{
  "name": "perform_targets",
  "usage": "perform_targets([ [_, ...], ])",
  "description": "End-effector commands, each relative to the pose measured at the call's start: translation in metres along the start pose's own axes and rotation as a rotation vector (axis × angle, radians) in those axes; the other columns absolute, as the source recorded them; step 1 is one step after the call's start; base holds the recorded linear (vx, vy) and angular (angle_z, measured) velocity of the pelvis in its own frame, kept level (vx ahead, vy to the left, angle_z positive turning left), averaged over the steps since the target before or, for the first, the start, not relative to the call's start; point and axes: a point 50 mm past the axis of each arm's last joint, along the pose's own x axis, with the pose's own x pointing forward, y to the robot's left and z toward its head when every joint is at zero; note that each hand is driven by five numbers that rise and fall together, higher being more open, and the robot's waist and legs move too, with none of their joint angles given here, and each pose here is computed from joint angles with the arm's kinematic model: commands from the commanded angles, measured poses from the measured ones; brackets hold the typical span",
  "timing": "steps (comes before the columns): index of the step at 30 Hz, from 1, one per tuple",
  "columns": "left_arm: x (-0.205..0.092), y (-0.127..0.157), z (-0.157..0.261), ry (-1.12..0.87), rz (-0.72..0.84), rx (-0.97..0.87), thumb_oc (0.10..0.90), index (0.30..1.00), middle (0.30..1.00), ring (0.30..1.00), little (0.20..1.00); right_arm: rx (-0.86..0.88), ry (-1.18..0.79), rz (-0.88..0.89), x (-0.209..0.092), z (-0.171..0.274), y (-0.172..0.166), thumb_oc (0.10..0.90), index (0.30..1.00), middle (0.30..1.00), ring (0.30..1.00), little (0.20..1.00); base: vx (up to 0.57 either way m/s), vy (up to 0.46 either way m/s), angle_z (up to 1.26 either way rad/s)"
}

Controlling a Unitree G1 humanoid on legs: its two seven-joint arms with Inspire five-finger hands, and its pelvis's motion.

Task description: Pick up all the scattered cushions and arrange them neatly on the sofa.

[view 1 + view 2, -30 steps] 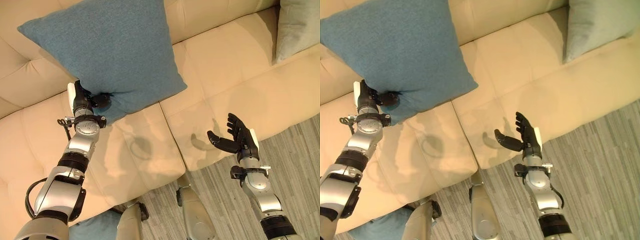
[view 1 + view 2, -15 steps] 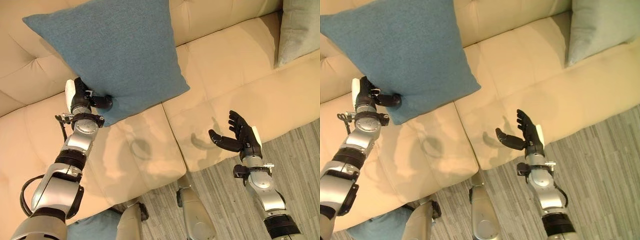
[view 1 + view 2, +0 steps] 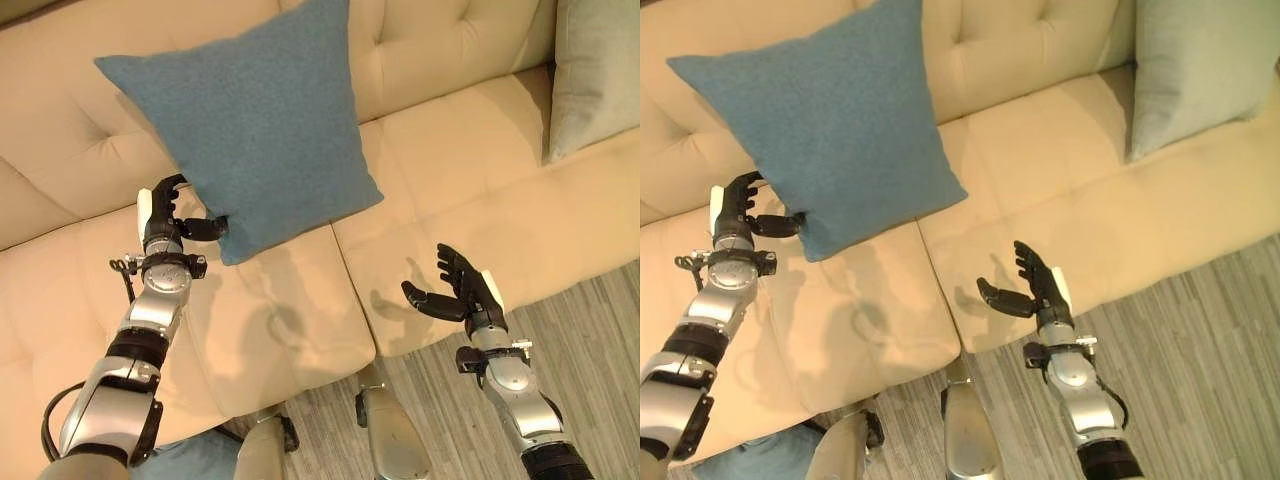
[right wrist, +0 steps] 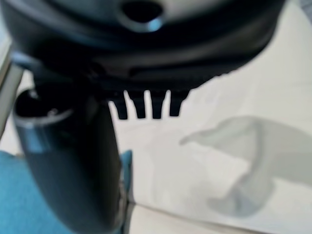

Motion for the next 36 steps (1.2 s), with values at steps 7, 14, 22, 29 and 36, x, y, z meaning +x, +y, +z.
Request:
perform_targets([
  [7,-0.062,0.009,-0.064,0.081,-0.046,-0.114,0.8,0.9,0.9,0.9,0.9,-0.033,0.038,-0.051,-0.022,-0.013,-0.021,0.8,0.9,0.9,0.9,0.9,-0.02,-0.02,0.24],
  [14,-0.109,-0.001,-0.11,0.242,-0.186,-0.054,0.8,0.9,0.9,0.9,0.9,-0.176,0.176,-0.034,-0.02,-0.041,-0.027,0.8,0.9,0.9,0.9,0.9,-0.01,-0.025,0.24],
  [22,-0.188,0.002,-0.194,0.66,-0.278,0.041,0.8,0.9,0.9,0.9,0.9,-0.242,0.584,-0.026,-0.061,-0.124,-0.025,0.8,0.9,0.9,0.9,0.9,0.03,-0.056,0.22],
  [29,-0.233,0.001,-0.234,0.922,-0.304,0.154,0.8,0.9,0.9,0.9,0.9,-0.341,0.736,0.016,-0.074,-0.15,-0.016,0.8,0.9,0.9,0.9,0.9,-0.22,-0.027,0.34],
  [36,-0.259,0.002,-0.248,1.03,-0.367,0.255,0.8,0.9,0.9,0.9,0.9,-0.322,0.856,-0.011,-0.092,-0.166,-0.019,0.8,0.9,0.9,0.9,0.9,-0.1,0.104,0.21],
])
